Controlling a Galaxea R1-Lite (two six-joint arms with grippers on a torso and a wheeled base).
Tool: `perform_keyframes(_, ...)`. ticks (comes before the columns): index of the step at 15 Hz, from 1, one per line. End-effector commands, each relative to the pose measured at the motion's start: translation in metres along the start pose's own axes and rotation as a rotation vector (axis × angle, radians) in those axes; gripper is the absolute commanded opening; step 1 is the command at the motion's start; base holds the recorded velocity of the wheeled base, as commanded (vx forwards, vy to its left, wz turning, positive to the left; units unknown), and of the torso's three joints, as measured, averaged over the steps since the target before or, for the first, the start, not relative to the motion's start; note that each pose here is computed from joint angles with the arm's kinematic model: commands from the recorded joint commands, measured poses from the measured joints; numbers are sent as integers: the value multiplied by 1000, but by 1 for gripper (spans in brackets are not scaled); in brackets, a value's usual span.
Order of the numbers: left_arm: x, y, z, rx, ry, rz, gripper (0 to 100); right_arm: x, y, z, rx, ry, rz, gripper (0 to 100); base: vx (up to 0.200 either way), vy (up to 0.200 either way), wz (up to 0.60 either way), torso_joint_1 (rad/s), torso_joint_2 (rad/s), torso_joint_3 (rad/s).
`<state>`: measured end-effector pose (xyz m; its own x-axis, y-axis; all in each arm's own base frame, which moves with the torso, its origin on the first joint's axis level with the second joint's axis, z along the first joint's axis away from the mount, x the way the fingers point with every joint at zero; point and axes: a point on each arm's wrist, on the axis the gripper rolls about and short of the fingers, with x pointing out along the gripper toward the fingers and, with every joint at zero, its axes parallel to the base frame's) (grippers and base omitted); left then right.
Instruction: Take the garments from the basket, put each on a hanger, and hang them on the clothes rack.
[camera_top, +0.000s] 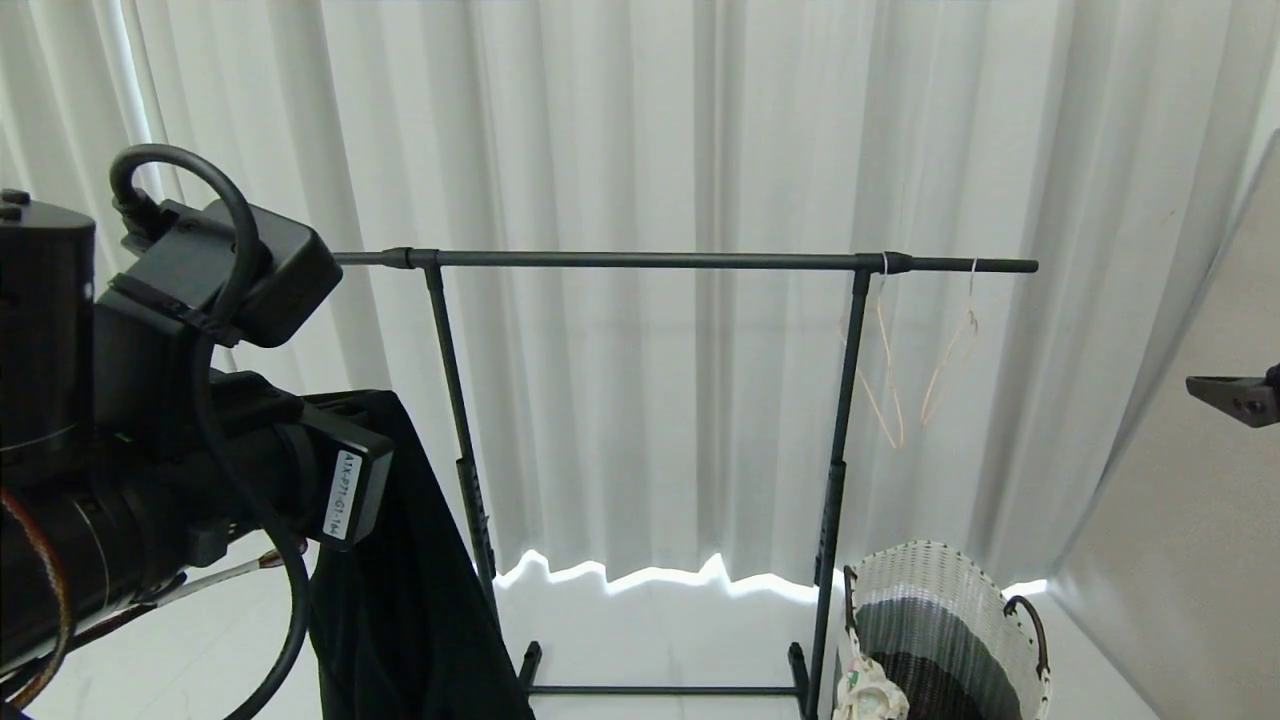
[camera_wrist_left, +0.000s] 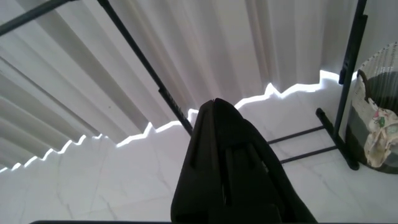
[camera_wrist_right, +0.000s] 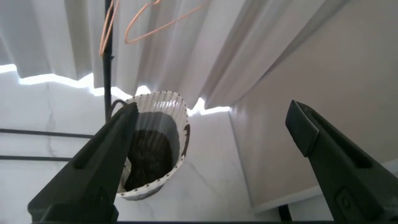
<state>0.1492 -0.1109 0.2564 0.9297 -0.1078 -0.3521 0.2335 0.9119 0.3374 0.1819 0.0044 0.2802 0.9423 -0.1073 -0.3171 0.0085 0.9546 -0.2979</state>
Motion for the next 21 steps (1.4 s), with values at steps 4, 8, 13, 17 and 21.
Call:
perform_keyframes(4, 0, 0, 0, 1, 1, 2, 0, 14, 2, 2, 3, -35, -9, 100, 100, 0, 0, 209, -458, -244)
perform_keyframes(8, 0, -1, 0, 5, 2, 4, 0, 17, 2, 3, 4, -40, -8, 100, 200, 0, 0, 38, -75, -44)
perform_keyframes(13, -2, -5, 1, 16, -6, -13, 0, 23, 5, -1, 11, -18, 15, 100, 200, 0, 0, 9, -2, 0)
perform_keyframes(17, -2, -4, 1, 47, -7, -13, 0, 38, 10, -14, 4, 50, 31, 100, 200, 0, 0, 4, 4, 1)
perform_keyframes(21, 0, -6, 0, 50, -1, -14, 0, 69, 17, -23, 77, 96, 34, 100, 200, 0, 0, 0, 1, -1)
